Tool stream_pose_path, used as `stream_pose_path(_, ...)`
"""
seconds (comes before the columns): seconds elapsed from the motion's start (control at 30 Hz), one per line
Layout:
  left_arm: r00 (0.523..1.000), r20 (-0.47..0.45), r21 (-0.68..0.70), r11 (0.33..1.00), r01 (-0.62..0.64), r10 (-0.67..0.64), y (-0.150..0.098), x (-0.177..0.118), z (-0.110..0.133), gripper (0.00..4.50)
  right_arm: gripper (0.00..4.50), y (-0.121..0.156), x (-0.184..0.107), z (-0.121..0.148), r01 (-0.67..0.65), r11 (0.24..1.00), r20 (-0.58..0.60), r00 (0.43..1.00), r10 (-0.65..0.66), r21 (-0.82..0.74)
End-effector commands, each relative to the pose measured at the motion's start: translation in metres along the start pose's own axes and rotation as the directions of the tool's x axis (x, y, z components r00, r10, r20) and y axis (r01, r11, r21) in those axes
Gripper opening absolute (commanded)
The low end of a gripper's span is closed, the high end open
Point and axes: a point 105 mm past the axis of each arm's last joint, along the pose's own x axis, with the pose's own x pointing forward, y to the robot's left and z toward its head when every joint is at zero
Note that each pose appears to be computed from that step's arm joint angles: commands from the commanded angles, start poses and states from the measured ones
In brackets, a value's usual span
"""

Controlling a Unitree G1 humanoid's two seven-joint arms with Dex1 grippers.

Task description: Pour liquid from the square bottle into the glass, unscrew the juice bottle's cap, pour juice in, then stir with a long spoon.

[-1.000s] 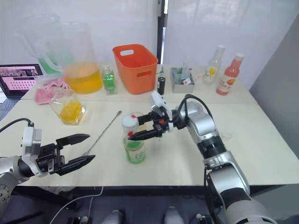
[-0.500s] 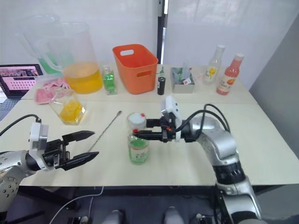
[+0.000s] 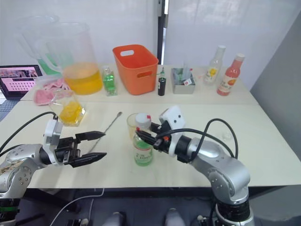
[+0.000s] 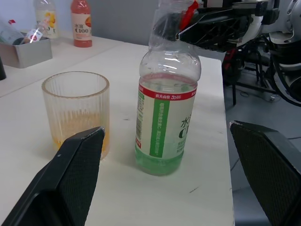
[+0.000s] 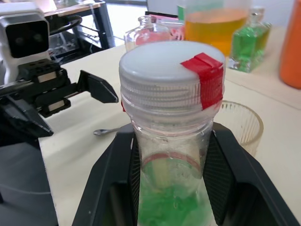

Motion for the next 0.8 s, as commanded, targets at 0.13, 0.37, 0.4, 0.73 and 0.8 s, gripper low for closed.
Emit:
stream_pose_path(0.13,0.999,0.001,0.031,0.999,0.033,-0.034,0.000,0.004,0.007,4.50,1.29,0.004,-0.004,0.008,0.046,0.998,0.011,0.999,-0.046,-0.048)
stream_pose_path(0.37,0.999,0.000,0.023,0.999,0.034,-0.034,0.001,0.004,0.009,4.50,3.04,0.009,-0.005,0.003,-0.012,1.000,-0.004,1.000,0.012,0.010)
stream_pose_path(0.4,0.999,0.000,0.022,0.999,0.032,-0.032,0.001,0.004,0.009,4.50,3.35,0.010,-0.006,0.004,-0.031,0.999,-0.003,1.000,0.031,0.013)
stream_pose_path(0.73,1.000,0.002,0.025,0.999,-0.024,0.024,-0.004,0.001,0.008,4.50,4.47,-0.018,-0.030,-0.006,-0.321,0.905,-0.144,0.946,0.291,-0.280)
stream_pose_path(0.8,0.999,0.002,0.029,0.999,-0.040,0.040,-0.005,0.000,0.008,4.50,4.47,-0.023,-0.027,-0.003,-0.358,0.891,-0.121,0.934,0.337,-0.279)
